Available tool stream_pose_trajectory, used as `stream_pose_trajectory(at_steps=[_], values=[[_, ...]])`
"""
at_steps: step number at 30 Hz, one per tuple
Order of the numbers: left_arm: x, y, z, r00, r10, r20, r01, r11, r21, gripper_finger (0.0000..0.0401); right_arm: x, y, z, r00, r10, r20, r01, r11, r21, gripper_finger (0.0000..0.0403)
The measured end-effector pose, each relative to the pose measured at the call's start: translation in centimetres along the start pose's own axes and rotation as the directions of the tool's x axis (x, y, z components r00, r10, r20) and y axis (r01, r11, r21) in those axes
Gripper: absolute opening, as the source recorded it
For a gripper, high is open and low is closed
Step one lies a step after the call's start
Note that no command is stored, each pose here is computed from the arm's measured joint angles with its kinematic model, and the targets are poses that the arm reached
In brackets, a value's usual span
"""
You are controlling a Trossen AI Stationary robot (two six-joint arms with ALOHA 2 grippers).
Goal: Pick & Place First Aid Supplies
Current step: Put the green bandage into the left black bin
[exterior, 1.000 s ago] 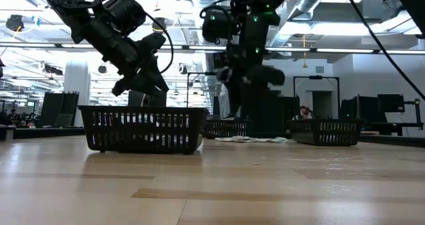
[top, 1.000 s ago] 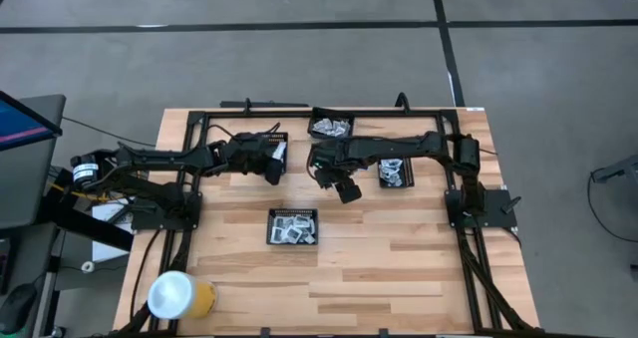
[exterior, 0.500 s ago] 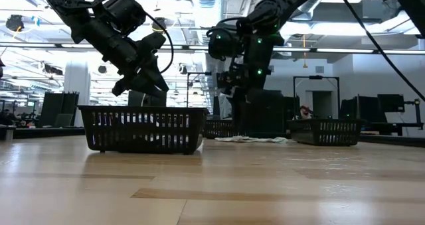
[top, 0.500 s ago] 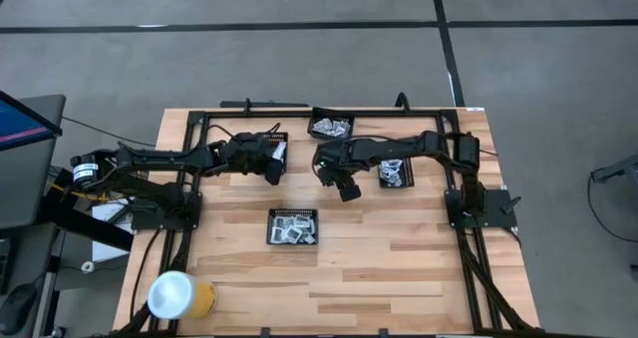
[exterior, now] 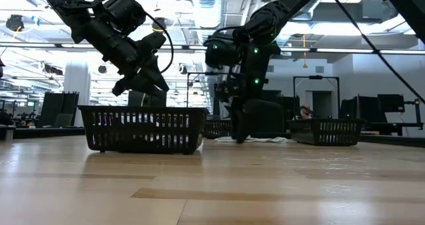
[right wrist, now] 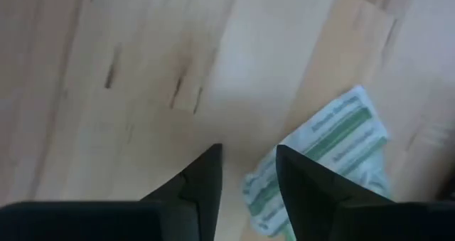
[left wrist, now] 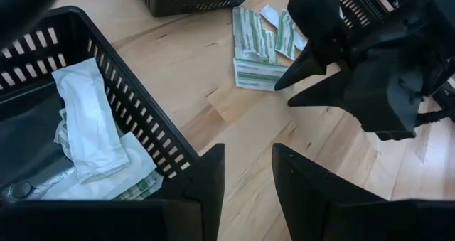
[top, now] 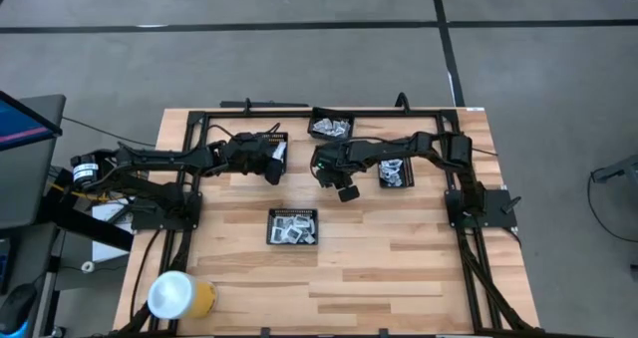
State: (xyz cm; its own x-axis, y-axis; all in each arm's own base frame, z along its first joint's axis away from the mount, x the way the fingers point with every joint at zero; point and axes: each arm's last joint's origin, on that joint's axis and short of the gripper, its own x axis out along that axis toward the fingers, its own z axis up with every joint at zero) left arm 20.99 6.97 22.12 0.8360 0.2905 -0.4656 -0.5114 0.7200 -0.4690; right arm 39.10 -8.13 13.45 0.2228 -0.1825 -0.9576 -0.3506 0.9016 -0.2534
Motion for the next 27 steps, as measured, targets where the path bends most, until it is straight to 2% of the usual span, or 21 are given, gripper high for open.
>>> stream_pose_trajectory(at_steps=[4, 9, 11, 14, 18, 27], values=[[0.0, 0.0, 0.0, 1.000, 0.000, 0.000, 0.000, 1.000, 0.000, 0.0118, 0.2, 0.2, 0.0, 1.000, -0.014, -0.026, 0.014, 1.000, 0.011, 0.0109], [0.0, 0.0, 0.0, 1.000, 0.000, 0.000, 0.000, 1.000, 0.000, 0.0118, 0.2, 0.3, -0.1, 0.999, -0.004, -0.034, 0.004, 1.000, 0.023, 0.0029], [0.0, 0.0, 0.0, 1.000, 0.000, 0.000, 0.000, 1.000, 0.000, 0.0118, 0.1, 0.3, -0.1, 0.999, 0.003, -0.042, -0.001, 0.999, 0.040, 0.0009], [0.0, 0.0, 0.0, 1.000, -0.001, 0.001, 0.001, 1.000, 0.000, 0.0118, 0.0, 0.2, 0.0, 0.999, 0.009, -0.047, -0.005, 0.997, 0.082, 0.0007], [0.0, 0.0, 0.0, 1.000, -0.001, 0.002, 0.001, 1.000, 0.000, 0.0118, -0.8, 0.2, 0.4, 0.996, 0.031, -0.080, -0.025, 0.996, 0.081, 0.0002], [0.0, 0.0, 0.0, 1.000, -0.002, 0.003, 0.002, 1.000, 0.000, 0.0118, -4.1, -1.7, 2.3, 0.999, -0.001, -0.033, 0.004, 0.996, 0.084, 0.0001]])
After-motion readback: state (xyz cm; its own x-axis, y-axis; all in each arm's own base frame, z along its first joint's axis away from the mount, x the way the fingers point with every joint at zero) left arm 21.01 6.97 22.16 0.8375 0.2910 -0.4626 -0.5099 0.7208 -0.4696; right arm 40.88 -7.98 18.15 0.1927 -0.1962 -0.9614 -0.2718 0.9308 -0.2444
